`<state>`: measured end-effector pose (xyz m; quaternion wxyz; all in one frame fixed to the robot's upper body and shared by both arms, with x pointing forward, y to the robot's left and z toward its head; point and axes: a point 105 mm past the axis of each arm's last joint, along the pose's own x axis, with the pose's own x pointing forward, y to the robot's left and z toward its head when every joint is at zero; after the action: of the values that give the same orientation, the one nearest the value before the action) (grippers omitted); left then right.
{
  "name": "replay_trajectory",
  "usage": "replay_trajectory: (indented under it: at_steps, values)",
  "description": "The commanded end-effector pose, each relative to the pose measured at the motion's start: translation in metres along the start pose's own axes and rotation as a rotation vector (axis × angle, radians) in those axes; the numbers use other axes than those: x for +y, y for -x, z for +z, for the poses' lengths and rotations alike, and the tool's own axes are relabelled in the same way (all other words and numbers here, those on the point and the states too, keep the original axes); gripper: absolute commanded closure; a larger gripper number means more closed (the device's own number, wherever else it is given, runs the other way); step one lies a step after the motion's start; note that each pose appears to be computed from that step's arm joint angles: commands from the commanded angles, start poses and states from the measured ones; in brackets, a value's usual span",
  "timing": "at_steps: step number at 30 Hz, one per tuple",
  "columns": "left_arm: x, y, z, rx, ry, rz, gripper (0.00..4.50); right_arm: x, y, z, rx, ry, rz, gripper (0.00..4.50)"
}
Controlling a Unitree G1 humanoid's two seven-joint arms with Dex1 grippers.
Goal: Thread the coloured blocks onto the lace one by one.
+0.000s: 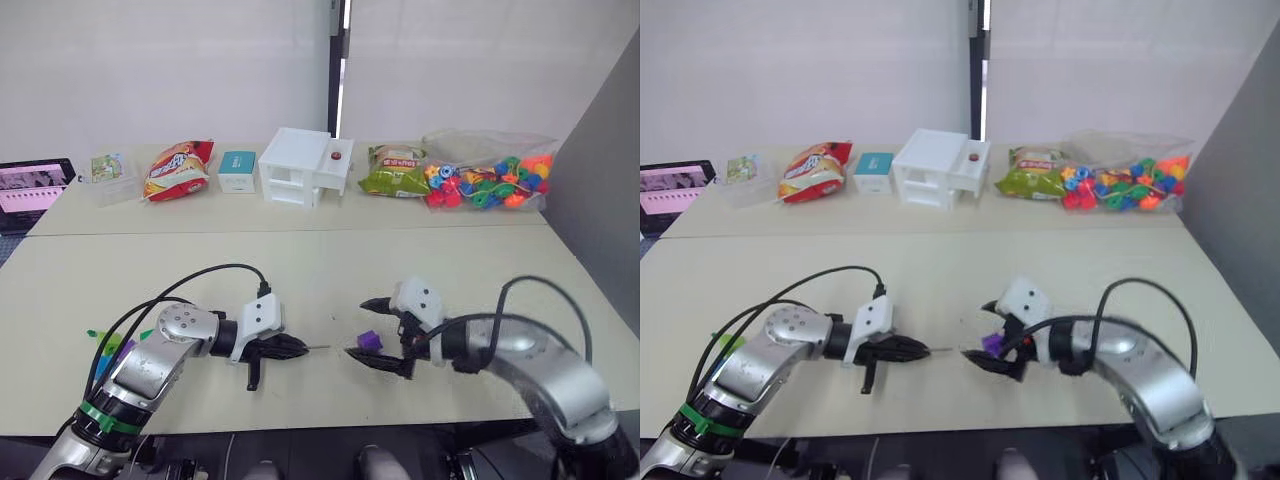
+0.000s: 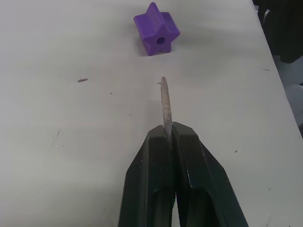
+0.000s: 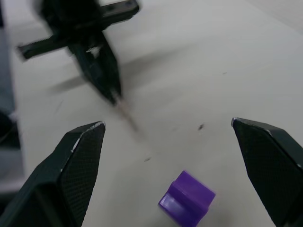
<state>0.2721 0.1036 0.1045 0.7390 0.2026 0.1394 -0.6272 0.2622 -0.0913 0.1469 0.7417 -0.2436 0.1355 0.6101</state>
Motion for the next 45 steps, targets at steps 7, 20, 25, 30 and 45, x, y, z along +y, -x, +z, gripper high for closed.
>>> replay_trajectory:
  at_steps: [7, 20, 25, 30, 45]
  values:
    - [-0.005, 0.002, 0.008, -0.013, -0.024, 0.014, 4.50, -0.026, -0.019, -0.016, 0.199, 0.434, 0.305, 0.01]
    - [-0.009, 0.006, 0.008, -0.009, -0.018, 0.034, 4.50, -0.035, -0.021, -0.027, 0.210, 0.511, 0.386, 0.25]
    - [-0.012, 0.005, 0.008, -0.011, -0.020, 0.033, 4.50, -0.038, -0.024, -0.029, 0.168, 0.470, 0.363, 1.95]
    - [-0.014, 0.004, 0.007, -0.010, -0.021, 0.027, 4.50, -0.041, -0.024, -0.037, 0.170, 0.445, 0.331, 3.12]
    - [-0.004, 0.000, 0.018, 0.102, -0.042, 0.044, 4.50, -0.013, -0.062, -0.025, 0.130, 0.156, 0.086, 3.12]
